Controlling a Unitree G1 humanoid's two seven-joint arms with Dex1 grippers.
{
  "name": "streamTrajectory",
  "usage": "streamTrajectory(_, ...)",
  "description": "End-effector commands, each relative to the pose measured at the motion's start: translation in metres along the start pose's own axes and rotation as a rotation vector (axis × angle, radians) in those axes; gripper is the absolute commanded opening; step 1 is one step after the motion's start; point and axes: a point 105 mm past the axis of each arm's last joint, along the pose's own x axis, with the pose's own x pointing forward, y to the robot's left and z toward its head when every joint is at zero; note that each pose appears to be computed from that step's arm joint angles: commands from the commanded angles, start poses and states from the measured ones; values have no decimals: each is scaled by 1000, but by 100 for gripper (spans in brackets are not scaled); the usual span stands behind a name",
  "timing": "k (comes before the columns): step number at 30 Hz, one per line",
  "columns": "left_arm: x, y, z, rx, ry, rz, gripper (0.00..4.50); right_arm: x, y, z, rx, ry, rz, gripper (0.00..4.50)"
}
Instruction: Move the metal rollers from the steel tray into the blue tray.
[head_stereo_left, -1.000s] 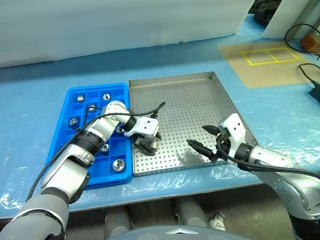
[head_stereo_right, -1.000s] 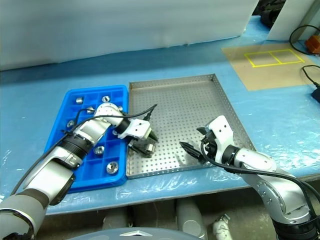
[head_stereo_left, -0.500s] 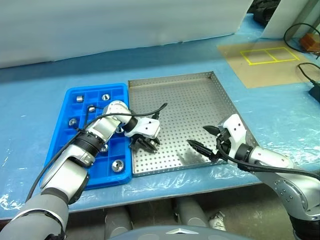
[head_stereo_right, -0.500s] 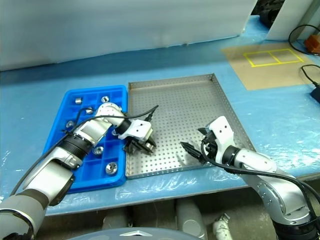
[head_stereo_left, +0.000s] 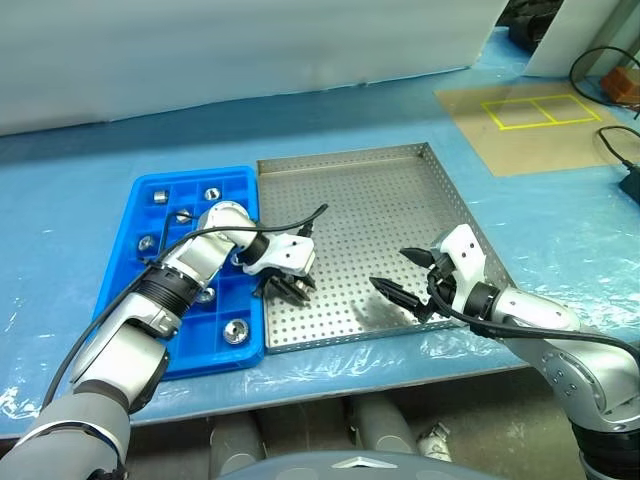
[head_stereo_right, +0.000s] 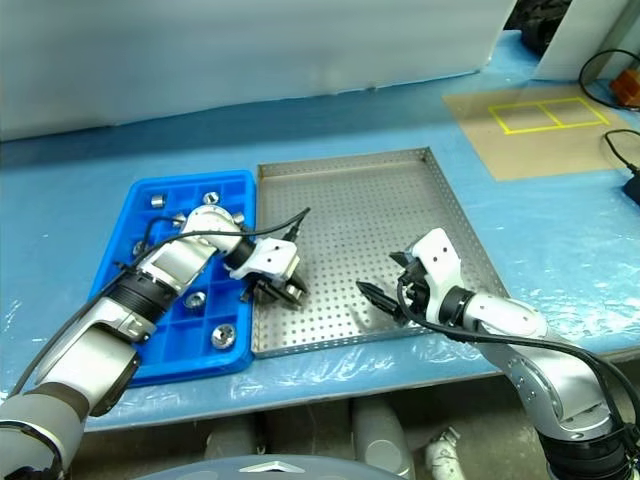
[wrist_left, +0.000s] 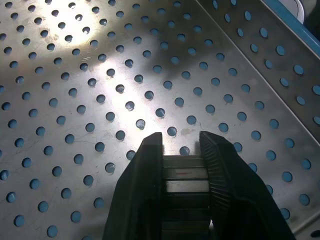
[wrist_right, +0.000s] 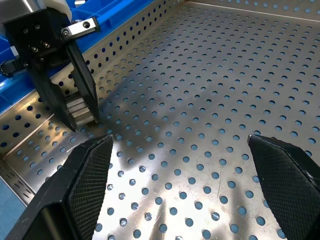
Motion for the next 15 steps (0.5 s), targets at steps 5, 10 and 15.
streamTrajectory(5, -45, 34, 43, 59, -212, 215, 79, 8, 2, 17, -44, -66, 30, 444)
streamTrajectory(10, -66, 42, 56, 40, -314, 290, 79, 16, -2, 33, -81, -103, 67, 444)
streamTrajectory(15, -96, 37, 63, -21, -392, 367, 79, 34, 9, 77, -99, -211, 238, 444)
